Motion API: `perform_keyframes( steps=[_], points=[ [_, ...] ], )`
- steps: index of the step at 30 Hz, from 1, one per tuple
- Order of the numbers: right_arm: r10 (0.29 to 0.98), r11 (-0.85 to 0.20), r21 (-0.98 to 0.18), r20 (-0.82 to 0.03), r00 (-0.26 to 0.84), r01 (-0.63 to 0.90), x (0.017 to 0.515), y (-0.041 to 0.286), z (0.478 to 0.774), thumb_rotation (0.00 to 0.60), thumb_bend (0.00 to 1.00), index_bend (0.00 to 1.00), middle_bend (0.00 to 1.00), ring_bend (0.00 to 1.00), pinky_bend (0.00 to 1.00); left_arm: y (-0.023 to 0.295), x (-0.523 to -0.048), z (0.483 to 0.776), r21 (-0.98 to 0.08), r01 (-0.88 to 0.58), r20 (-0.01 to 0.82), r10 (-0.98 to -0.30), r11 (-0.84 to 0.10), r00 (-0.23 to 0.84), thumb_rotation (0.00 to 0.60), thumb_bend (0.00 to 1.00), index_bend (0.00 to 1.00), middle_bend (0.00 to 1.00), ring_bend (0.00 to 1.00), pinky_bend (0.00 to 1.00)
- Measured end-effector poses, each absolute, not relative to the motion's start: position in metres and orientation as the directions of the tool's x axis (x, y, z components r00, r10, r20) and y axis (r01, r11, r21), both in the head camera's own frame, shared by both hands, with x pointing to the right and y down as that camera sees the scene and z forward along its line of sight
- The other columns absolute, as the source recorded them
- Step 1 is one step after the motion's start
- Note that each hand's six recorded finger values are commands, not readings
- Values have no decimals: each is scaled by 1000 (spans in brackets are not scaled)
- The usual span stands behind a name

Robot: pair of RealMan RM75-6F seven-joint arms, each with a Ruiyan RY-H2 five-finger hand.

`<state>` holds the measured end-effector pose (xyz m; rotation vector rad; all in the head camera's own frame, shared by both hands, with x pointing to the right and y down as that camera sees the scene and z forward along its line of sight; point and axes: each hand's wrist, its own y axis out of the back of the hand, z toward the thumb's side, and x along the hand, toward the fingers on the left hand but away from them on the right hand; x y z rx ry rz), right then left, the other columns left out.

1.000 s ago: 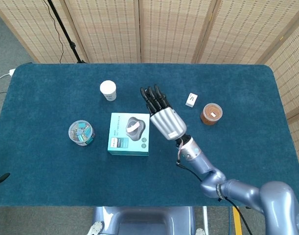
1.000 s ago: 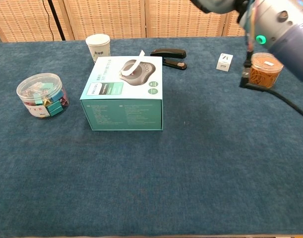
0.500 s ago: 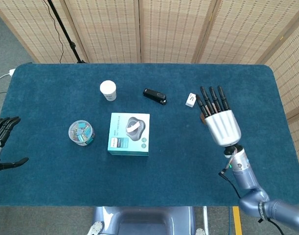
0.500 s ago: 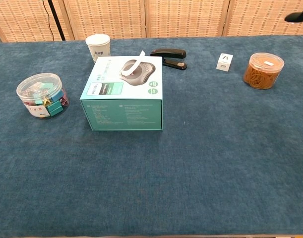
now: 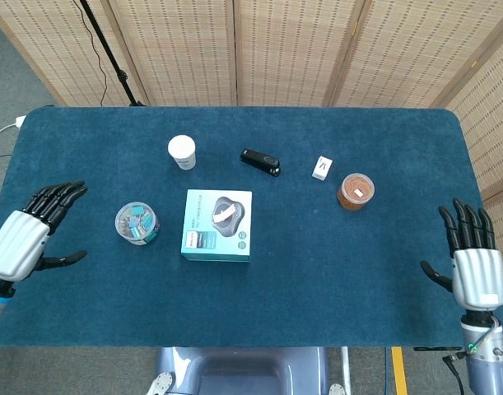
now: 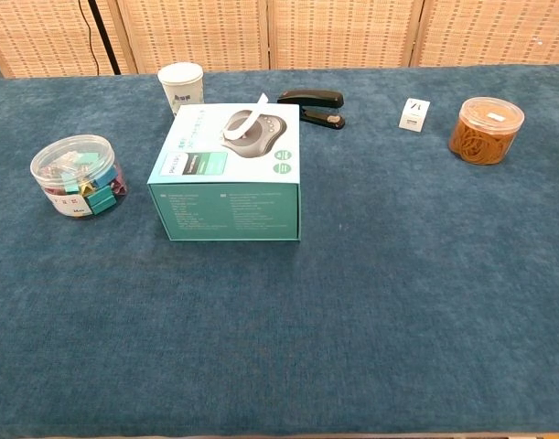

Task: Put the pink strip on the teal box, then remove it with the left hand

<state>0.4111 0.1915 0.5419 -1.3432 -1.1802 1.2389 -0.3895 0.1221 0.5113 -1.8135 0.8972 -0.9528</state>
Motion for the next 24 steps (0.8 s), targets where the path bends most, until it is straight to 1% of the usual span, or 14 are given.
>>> perform_keyframes(
  steps=[2,4,6,9,11,13,16,17,19,21,24],
  points=[
    [994,-113,-989,-114,0,95,419,201,539,600,0,43,0,0,0,120,-380,513,-918,-162,257,-854,-362,452,600,0,5,0,0,0],
    [993,-111,-985,-115,-23,129,425,207,535,600,0,43,0,0,0,118,-370,515,-918,-137,275,-847,-372,455,600,0,55,0,0,0],
    [993,-102,-982,-110,-41,161,430,212,531,600,0,43,0,0,0,117,-359,520,-912,-112,308,-837,-395,452,600,0,157,0,0,0],
    [995,-79,-982,-89,-53,174,435,212,524,600,0,43,0,0,0,113,-343,529,-893,-91,358,-820,-440,446,600,0,281,0,0,0],
    [995,-74,-981,-86,-58,177,436,212,522,600,0,43,0,0,0,110,-334,534,-878,-92,386,-808,-470,445,600,0,316,0,0,0],
    [994,-74,-980,-87,-64,187,438,211,522,600,0,43,0,0,0,106,-321,541,-854,-104,415,-789,-509,452,600,0,321,0,0,0],
    [993,-77,-978,-92,-72,196,441,210,521,600,0,43,0,0,0,100,-298,548,-825,-126,437,-763,-551,477,599,0,321,0,0,0],
    [993,-78,-977,-94,-72,200,441,210,521,600,0,43,0,0,0,98,-291,550,-818,-134,438,-757,-560,485,585,0,322,0,0,0],
    [993,-79,-976,-95,-70,205,441,210,521,600,0,43,0,0,0,94,-278,553,-806,-149,440,-748,-573,498,532,0,325,0,0,0],
    [993,-81,-975,-98,-69,208,440,210,521,600,0,43,0,0,0,91,-268,556,-797,-162,440,-744,-581,503,455,0,334,0,0,0],
    [993,-89,-973,-104,-62,212,439,210,522,600,0,43,0,0,0,87,-254,562,-777,-194,443,-740,-599,506,398,0,337,0,0,0]
  ],
)
